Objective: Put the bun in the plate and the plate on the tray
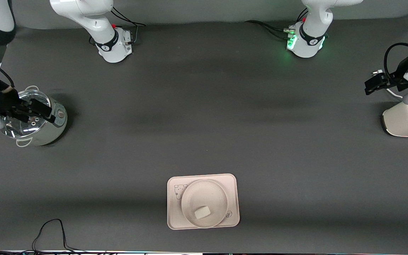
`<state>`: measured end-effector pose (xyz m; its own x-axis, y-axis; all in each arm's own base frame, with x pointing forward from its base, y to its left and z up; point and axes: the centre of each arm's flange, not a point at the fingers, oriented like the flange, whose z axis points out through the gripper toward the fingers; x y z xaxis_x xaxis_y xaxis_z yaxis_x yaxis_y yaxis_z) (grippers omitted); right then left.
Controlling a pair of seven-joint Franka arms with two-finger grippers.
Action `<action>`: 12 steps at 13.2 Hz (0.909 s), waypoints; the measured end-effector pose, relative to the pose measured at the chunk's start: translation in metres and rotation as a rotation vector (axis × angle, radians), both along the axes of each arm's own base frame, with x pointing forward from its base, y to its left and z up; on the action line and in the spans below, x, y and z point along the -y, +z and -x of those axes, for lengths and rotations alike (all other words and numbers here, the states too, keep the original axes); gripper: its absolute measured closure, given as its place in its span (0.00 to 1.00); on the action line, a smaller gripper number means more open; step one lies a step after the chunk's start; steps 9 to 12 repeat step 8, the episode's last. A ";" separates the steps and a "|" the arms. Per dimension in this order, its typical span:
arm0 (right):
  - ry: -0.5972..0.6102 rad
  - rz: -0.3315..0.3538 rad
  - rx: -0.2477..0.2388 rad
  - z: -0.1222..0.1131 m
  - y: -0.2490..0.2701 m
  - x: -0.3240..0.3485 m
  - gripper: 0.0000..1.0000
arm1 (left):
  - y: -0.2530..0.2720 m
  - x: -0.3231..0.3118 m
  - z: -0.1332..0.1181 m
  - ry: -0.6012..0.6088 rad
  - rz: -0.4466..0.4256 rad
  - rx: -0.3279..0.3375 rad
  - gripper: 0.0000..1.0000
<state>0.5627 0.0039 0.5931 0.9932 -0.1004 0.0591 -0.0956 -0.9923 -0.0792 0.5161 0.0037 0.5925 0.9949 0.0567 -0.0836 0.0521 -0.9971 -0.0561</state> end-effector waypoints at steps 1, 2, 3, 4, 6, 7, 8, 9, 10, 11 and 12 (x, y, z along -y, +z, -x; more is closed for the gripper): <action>-0.003 0.000 -0.012 0.004 0.001 0.004 0.00 | 0.001 -0.003 0.000 -0.010 0.002 0.001 0.00; -0.005 0.000 -0.020 0.005 -0.001 0.005 0.00 | 0.001 -0.006 -0.001 -0.013 0.003 0.001 0.00; -0.004 0.000 -0.028 0.005 -0.003 0.005 0.00 | 0.001 -0.008 -0.001 -0.010 0.003 0.002 0.00; -0.002 0.002 -0.034 0.006 -0.006 0.004 0.00 | 0.001 -0.008 -0.001 -0.010 0.003 0.002 0.00; 0.001 0.011 -0.044 0.007 -0.008 0.004 0.00 | 0.001 -0.008 -0.001 -0.010 0.003 0.000 0.00; 0.003 0.014 -0.046 0.007 -0.008 0.003 0.00 | 0.001 -0.008 -0.001 -0.010 0.003 -0.001 0.00; 0.005 0.016 -0.046 0.007 -0.008 0.003 0.00 | 0.001 -0.008 -0.001 -0.010 0.003 -0.001 0.00; 0.005 0.016 -0.046 0.007 -0.008 0.003 0.00 | 0.001 -0.008 -0.001 -0.010 0.003 -0.001 0.00; 0.005 0.016 -0.046 0.007 -0.008 0.003 0.00 | 0.001 -0.008 -0.001 -0.010 0.003 -0.001 0.00; 0.005 0.016 -0.046 0.007 -0.008 0.003 0.00 | 0.001 -0.008 -0.001 -0.010 0.003 -0.001 0.00; 0.005 0.016 -0.046 0.007 -0.008 0.003 0.00 | 0.001 -0.008 -0.001 -0.010 0.003 -0.001 0.00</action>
